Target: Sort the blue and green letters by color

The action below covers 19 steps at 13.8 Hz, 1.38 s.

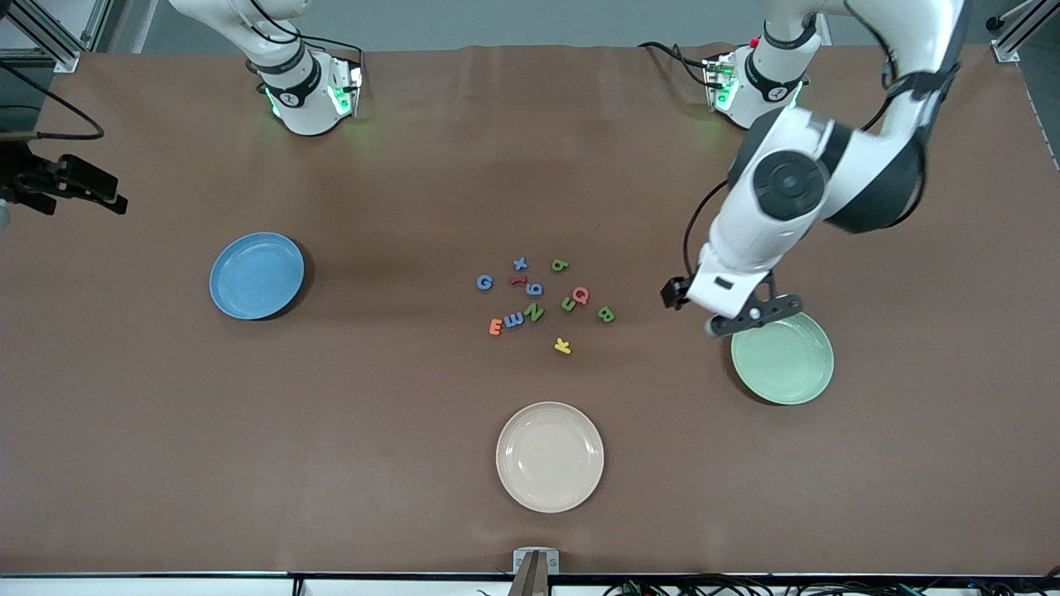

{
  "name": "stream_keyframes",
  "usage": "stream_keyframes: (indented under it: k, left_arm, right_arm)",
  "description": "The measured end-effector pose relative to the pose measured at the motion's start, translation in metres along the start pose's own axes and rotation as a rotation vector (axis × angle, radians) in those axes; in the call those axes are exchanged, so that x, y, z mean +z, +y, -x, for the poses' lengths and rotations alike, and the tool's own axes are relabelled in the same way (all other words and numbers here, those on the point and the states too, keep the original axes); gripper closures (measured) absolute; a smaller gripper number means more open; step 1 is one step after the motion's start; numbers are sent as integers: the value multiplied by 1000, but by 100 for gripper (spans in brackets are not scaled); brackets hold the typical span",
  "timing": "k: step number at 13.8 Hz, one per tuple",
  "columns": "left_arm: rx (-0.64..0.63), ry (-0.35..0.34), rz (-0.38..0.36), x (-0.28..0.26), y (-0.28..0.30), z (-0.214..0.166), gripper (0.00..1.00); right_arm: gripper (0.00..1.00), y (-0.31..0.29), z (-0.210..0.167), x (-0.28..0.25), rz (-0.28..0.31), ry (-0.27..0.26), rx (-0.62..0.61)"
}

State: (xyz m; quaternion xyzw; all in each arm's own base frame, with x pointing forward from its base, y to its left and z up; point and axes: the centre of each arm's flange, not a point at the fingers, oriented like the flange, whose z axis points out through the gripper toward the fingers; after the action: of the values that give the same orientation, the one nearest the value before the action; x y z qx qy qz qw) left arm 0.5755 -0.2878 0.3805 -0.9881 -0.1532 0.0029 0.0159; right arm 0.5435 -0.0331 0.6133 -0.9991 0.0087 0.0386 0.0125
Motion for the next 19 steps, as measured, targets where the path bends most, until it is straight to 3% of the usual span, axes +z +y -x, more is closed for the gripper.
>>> stream_keyframes:
  k: [4, 7, 9, 12, 13, 15, 19]
  left_arm:
    - [-143, -8, 76, 74, 37, 4, 2]
    - [-217, -33, 91, 113, 66, 28, 4]
    - [-244, -56, 81, 137, 77, 43, 5]
    - [-297, -69, 75, 170, 89, 58, 19]
    - [-316, -68, 66, 180, 91, 62, 19]
    - [-339, -74, 50, 191, 93, 70, 31]
    - [-343, -85, 28, 200, 91, 78, 38]
  right_arm:
    - [0, -10, -62, 86, 4, -45, -18]
    - [0, -64, -93, 137, 8, -42, 1]
    - [0, -122, -99, 160, 16, -32, 116]
    - [0, -207, -100, 201, 20, -4, 328]
    - [0, -228, -99, 215, 21, 2, 420]
    - [3, -252, -99, 240, 28, 0, 586]
    - [0, -315, -88, 281, -6, 5, 839]
